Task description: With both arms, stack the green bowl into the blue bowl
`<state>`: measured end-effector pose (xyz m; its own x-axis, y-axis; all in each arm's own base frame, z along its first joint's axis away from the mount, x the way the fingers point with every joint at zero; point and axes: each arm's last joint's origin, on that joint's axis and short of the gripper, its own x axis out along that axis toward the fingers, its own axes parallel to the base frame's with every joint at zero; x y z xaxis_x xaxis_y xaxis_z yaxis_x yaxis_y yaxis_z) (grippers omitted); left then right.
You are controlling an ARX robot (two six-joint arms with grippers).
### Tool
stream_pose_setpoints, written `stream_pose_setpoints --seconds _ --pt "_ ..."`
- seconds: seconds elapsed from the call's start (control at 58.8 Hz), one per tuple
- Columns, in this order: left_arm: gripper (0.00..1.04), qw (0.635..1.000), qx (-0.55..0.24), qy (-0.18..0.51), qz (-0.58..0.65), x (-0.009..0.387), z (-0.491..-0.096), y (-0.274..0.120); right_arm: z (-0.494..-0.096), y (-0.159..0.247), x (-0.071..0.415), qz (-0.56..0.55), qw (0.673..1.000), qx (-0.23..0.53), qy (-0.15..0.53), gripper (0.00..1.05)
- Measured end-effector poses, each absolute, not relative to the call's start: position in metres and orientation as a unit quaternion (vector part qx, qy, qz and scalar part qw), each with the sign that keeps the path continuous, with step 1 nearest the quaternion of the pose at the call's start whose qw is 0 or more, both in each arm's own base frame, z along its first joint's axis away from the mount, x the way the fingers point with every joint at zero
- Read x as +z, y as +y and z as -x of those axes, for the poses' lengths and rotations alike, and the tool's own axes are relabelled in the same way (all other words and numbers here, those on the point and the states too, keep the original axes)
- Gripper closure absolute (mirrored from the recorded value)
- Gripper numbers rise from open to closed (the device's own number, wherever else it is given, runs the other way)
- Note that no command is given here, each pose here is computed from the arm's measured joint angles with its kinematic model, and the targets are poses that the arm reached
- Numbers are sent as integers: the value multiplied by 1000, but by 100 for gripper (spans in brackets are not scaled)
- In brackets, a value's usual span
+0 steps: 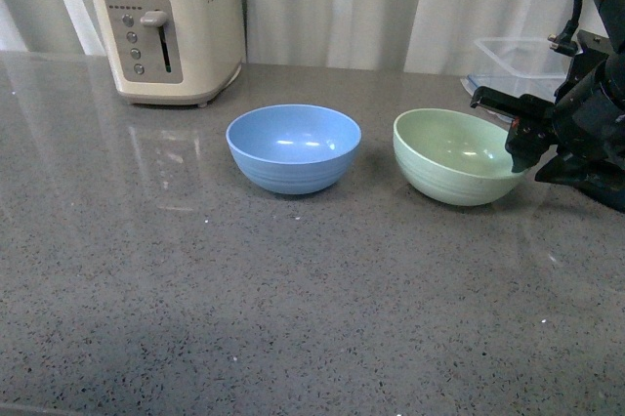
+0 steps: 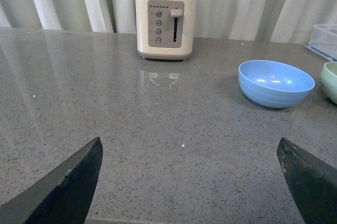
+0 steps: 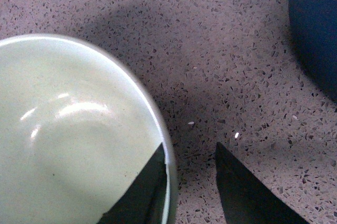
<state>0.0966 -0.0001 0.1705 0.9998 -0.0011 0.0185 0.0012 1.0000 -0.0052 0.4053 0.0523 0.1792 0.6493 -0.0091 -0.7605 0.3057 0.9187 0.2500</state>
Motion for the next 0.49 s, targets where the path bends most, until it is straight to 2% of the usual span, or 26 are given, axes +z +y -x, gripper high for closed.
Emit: stream_pose_setpoints --seconds 0.136,0.17,0.374,0.493 --pt "7 1000 -1 -9 3 171 -97 0 -405 52 178 -182 889 -91 411 101" --pt "7 1000 -1 -9 3 171 -97 0 -405 52 180 -185 889 -90 409 103" --pt "7 1000 -1 -9 3 171 -97 0 -401 54 204 -185 900 -79 387 104" --pt "7 1000 -1 -9 3 171 -97 0 -403 67 236 -190 914 -45 355 104"
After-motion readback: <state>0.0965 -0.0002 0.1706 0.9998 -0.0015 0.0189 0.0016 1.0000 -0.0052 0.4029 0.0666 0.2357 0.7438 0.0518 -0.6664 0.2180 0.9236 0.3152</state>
